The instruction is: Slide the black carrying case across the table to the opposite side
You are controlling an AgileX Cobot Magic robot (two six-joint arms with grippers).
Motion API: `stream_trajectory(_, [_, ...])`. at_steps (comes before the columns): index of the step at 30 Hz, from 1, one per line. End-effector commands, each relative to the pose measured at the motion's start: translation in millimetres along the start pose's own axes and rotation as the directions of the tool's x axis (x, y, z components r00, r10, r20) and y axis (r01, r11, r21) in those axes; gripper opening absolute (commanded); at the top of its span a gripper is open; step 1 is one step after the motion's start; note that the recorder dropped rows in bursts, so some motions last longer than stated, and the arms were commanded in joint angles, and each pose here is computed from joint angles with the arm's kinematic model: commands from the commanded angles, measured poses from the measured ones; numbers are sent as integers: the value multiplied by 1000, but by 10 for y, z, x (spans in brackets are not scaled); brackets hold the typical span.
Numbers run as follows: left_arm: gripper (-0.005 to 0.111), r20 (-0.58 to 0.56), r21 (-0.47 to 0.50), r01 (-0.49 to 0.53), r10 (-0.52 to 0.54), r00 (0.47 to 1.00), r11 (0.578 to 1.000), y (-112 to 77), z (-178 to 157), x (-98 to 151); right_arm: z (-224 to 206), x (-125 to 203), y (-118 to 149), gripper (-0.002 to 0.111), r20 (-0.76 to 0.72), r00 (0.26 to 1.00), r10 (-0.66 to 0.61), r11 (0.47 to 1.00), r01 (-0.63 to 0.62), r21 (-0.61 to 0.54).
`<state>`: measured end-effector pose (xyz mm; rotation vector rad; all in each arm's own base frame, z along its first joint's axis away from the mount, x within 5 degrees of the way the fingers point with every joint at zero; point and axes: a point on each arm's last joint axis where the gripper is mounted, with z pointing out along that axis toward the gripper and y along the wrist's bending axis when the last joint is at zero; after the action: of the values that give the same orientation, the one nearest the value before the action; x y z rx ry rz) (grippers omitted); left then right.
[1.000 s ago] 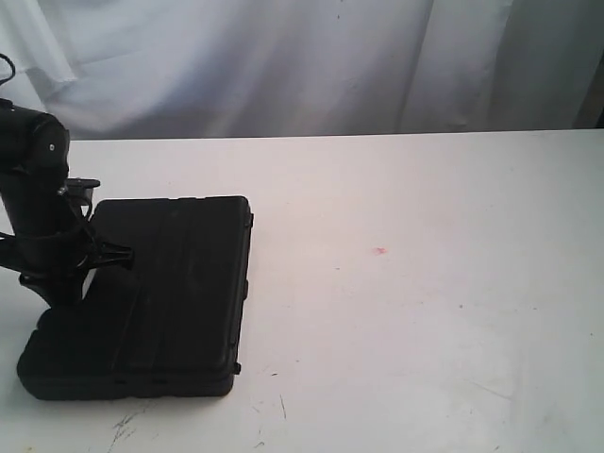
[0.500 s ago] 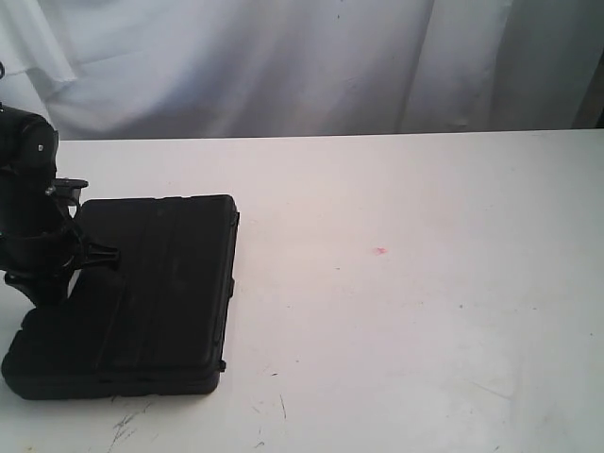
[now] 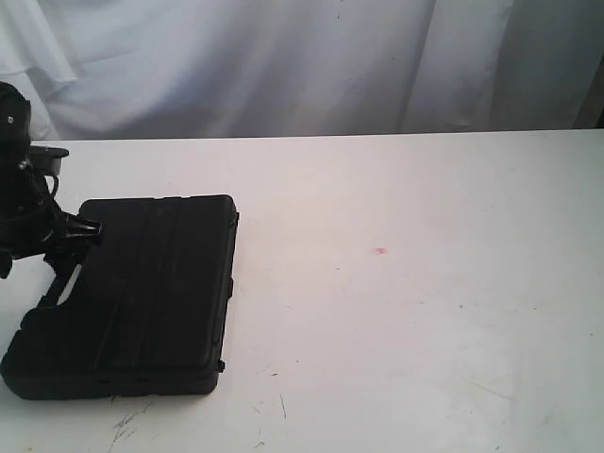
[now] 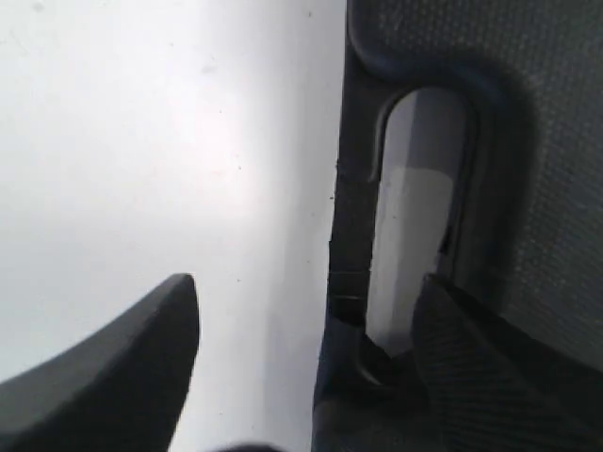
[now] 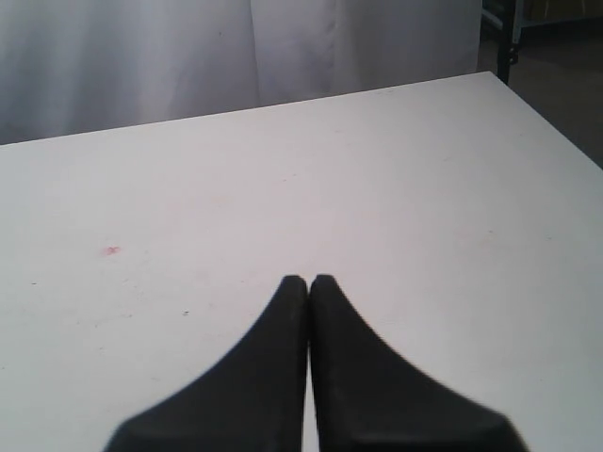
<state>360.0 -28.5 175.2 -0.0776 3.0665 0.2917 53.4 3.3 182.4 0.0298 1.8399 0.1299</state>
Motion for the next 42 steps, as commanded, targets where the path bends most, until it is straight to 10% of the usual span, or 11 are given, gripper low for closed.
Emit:
stream_trajectory(1, [62, 113, 55, 47, -53, 992, 997, 61, -392, 45, 0, 9, 1, 0, 3, 1000, 3, 1000, -3, -4])
stream_trajectory(9, [1, 438, 239, 5, -113, 892, 971, 227, -1522, 476, 0, 9, 1, 0, 3, 1000, 3, 1000, -3, -4])
stream_trajectory(16, [0, 649, 323, -60, -175, 740, 944, 284, -1914, 1284, 0, 9, 1, 0, 3, 1000, 3, 1000, -3, -4])
stream_trajectory(27, [0, 780, 418, -80, -313, 542, 905, 544, -1499, 2652, 0, 9, 1, 0, 3, 1000, 3, 1000, -3, -4])
stream_trajectory(42, [0, 856, 412, -114, -342, 388, 904, 709, -1430, 3261, 0, 9, 1, 0, 3, 1000, 3, 1000, -3, -4])
